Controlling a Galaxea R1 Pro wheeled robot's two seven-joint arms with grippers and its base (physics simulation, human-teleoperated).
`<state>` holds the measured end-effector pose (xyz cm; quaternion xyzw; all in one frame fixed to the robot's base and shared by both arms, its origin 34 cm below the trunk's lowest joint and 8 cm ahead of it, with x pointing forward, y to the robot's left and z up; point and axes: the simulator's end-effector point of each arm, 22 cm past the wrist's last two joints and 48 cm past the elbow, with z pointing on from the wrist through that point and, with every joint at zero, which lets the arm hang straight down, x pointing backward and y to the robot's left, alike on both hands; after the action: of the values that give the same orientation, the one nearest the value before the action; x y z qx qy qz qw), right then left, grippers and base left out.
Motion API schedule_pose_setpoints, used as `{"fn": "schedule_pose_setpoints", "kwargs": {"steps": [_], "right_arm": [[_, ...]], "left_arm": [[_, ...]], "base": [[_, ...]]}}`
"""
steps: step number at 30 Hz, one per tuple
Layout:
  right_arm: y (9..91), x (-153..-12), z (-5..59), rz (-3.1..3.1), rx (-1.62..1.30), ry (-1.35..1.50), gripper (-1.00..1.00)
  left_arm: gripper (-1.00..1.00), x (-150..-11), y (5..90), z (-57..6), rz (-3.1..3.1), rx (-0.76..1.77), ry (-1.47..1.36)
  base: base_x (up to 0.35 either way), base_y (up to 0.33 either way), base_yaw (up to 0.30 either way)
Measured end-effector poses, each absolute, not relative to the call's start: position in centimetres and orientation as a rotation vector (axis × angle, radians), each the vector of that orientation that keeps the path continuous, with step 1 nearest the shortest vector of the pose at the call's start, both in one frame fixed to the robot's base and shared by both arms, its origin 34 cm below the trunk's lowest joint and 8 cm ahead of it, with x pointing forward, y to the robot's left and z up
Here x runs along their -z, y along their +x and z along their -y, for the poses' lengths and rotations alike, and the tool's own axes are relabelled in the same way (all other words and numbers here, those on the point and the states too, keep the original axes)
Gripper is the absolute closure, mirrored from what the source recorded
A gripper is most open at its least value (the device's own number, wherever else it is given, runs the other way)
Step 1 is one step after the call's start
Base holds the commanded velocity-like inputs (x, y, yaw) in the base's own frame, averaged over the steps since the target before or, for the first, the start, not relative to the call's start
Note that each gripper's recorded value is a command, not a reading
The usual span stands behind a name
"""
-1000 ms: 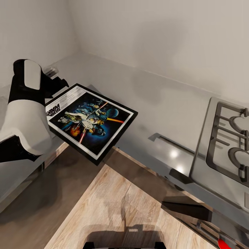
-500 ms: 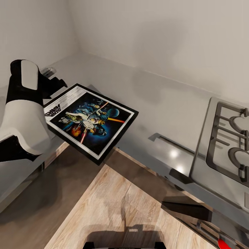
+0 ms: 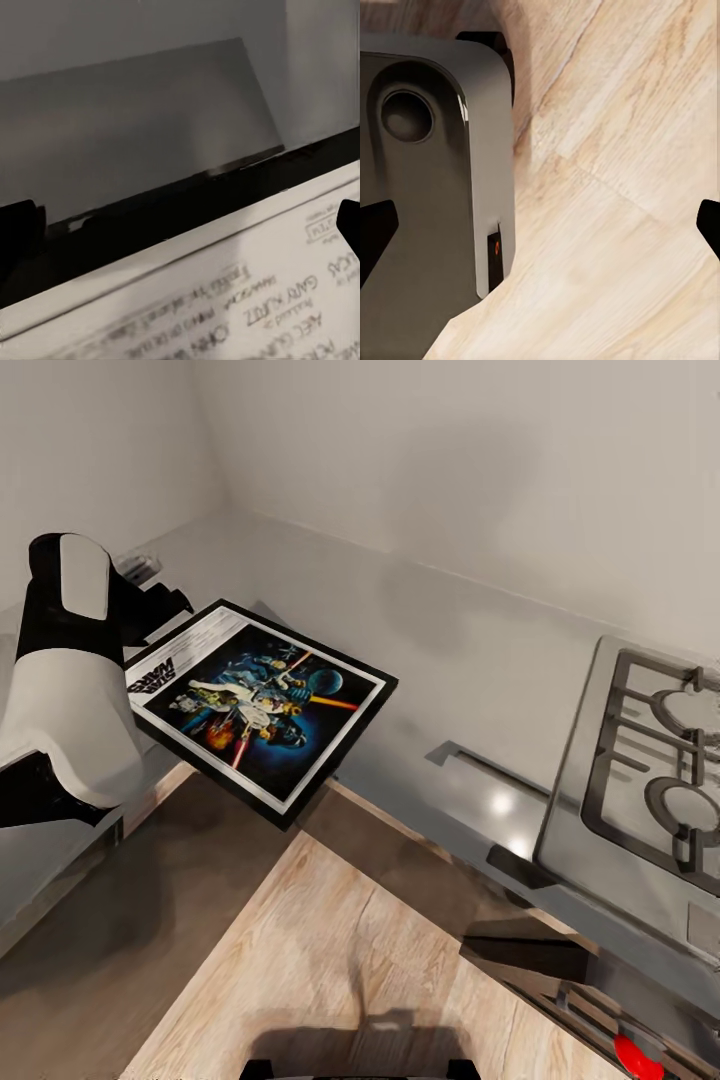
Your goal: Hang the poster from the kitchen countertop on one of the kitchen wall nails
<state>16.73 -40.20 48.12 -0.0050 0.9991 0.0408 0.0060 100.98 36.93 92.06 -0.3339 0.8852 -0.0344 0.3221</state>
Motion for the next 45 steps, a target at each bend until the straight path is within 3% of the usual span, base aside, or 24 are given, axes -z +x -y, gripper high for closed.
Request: {"fn": "schedule_pose_setpoints", "kwargs": {"steps": [45], "right_arm": [[16.73, -48.12, 40.18, -3.127, -0.128, -0.016, -1.0]], "left_arm": [[-1.0, -92.34, 101.01, -37.05, -2.317, 0.092, -0.876]], "base": [[-0.031, -0.056, 0.0]]}}
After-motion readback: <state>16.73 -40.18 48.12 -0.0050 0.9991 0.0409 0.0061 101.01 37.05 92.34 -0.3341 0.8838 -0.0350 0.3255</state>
